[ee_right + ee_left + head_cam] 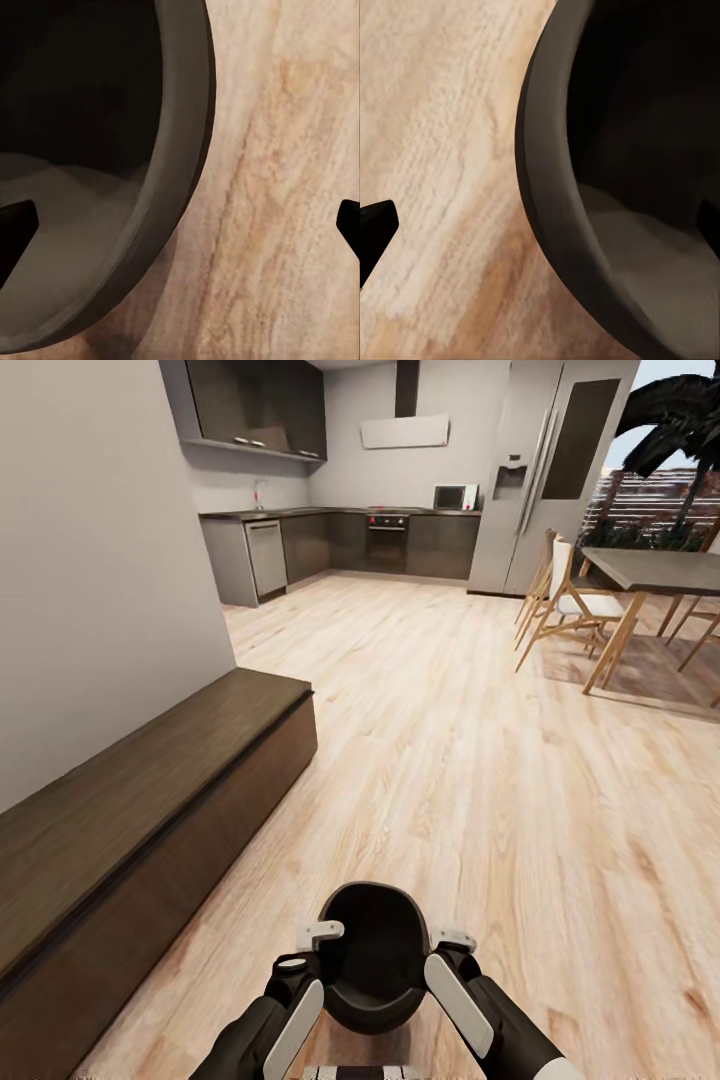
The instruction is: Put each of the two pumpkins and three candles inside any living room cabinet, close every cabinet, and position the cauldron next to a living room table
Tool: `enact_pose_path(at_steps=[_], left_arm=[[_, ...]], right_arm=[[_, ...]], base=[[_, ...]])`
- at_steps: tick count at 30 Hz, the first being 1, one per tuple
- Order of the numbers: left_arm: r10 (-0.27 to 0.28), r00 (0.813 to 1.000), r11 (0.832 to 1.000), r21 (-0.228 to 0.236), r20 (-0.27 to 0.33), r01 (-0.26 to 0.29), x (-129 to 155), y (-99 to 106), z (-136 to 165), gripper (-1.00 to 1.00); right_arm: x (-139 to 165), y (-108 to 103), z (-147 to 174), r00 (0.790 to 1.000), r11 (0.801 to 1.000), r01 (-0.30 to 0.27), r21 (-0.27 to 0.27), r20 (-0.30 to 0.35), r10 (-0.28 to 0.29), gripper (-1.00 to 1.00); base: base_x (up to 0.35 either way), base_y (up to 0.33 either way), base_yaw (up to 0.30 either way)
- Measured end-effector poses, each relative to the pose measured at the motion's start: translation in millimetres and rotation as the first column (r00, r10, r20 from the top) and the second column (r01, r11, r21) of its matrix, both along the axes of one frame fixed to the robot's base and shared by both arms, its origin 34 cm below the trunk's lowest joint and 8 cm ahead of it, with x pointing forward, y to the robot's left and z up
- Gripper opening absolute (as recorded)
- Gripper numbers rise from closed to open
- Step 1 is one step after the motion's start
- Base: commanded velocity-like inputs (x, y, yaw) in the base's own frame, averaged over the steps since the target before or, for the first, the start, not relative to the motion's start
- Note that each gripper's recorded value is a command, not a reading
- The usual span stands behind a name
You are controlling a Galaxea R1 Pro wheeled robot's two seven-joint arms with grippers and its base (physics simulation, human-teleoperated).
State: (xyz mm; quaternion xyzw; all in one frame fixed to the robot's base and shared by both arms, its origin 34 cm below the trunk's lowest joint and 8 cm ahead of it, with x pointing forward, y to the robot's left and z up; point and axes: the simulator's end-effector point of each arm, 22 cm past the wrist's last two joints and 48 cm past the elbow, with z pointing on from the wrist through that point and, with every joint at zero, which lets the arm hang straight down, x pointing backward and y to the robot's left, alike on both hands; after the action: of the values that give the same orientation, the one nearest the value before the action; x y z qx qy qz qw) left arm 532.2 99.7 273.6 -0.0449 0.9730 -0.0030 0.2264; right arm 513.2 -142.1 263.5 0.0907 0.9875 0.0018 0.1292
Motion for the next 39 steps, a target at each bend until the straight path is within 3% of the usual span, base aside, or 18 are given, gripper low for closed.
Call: enact_pose_path(at_steps=[10,19,39], left_arm=[[-0.001,0.999,1.0,-0.001,-0.041,0.001,-10.1,-0.4,-19.5,1.0],[-0.022,0.999,0.999,-0.044,-0.049,0.02,-12.4,-10.6,-24.7,1.0],[-0.023,0.996,0.999,-0.046,-0.09,0.019,-23.8,-11.0,-43.9,1.0]], right_arm=[[-10.5,2.2,-18.2,0.999,1.0,-0.001,0.003,-0.041,0.001,1.0],[-13.6,5.3,-23.2,0.999,1.0,-0.003,0.007,-0.052,0.003,1.0],[-22.7,12.6,-40.4,0.996,0.999,-0.001,0.037,-0.084,0.004,1.0]], base=[[0.0,0.0,0.0],[0.0,0.0,0.0],[0.0,0.0,0.0]])
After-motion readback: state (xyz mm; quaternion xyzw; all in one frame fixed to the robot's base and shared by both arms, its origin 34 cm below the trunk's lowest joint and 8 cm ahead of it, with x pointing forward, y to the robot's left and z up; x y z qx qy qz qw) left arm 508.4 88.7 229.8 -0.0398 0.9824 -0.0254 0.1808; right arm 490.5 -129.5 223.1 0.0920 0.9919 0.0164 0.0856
